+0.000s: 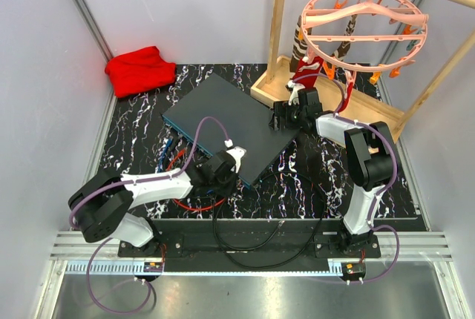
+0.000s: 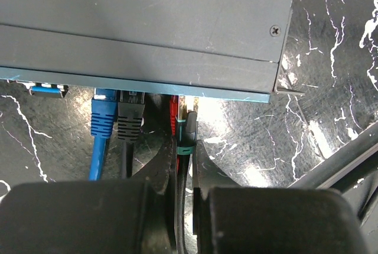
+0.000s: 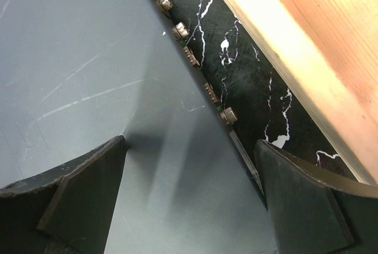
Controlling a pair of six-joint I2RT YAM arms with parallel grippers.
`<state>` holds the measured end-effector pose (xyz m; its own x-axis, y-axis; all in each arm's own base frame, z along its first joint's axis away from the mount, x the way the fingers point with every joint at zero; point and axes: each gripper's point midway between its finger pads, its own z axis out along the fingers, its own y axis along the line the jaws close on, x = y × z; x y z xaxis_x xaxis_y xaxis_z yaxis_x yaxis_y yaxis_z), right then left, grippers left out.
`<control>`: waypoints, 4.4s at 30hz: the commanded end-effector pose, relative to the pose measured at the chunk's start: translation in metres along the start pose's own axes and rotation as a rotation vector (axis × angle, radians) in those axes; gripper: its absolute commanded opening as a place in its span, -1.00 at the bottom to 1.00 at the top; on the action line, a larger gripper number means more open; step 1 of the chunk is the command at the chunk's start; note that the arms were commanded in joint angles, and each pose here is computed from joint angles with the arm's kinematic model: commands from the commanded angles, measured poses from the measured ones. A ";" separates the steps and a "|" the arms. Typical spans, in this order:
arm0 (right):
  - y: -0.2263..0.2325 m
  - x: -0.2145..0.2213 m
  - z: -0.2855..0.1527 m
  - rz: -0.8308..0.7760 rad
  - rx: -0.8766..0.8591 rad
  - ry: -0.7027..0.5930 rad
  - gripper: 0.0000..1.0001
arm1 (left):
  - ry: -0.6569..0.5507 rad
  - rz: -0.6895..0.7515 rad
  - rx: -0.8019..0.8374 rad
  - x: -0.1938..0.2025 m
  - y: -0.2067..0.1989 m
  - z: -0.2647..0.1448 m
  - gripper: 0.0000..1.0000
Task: Insert the plug into the switch port
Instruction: Pick up the connector from the center of the board, then insert the connector into the switch port.
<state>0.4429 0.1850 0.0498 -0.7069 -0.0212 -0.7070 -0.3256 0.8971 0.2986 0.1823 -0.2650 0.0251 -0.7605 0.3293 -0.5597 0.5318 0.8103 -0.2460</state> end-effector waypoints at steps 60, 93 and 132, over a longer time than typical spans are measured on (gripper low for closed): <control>0.030 0.020 0.007 -0.013 -0.161 0.098 0.94 | -0.028 0.197 -0.087 -0.030 -0.002 -0.038 -0.27; 0.028 0.022 0.008 -0.008 -0.152 0.104 0.95 | 0.119 0.199 -0.116 -0.011 0.001 -0.014 -0.53; 0.042 0.036 0.004 0.027 -0.227 0.155 0.92 | -0.038 0.212 0.008 -0.098 -0.045 -0.003 -1.00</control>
<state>0.4433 0.1932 0.0468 -0.7133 -0.0625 -0.6981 -0.3999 0.8542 0.3322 0.1751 -0.2557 0.0325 -0.7161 0.6218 -0.3170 0.6638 0.7472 -0.0339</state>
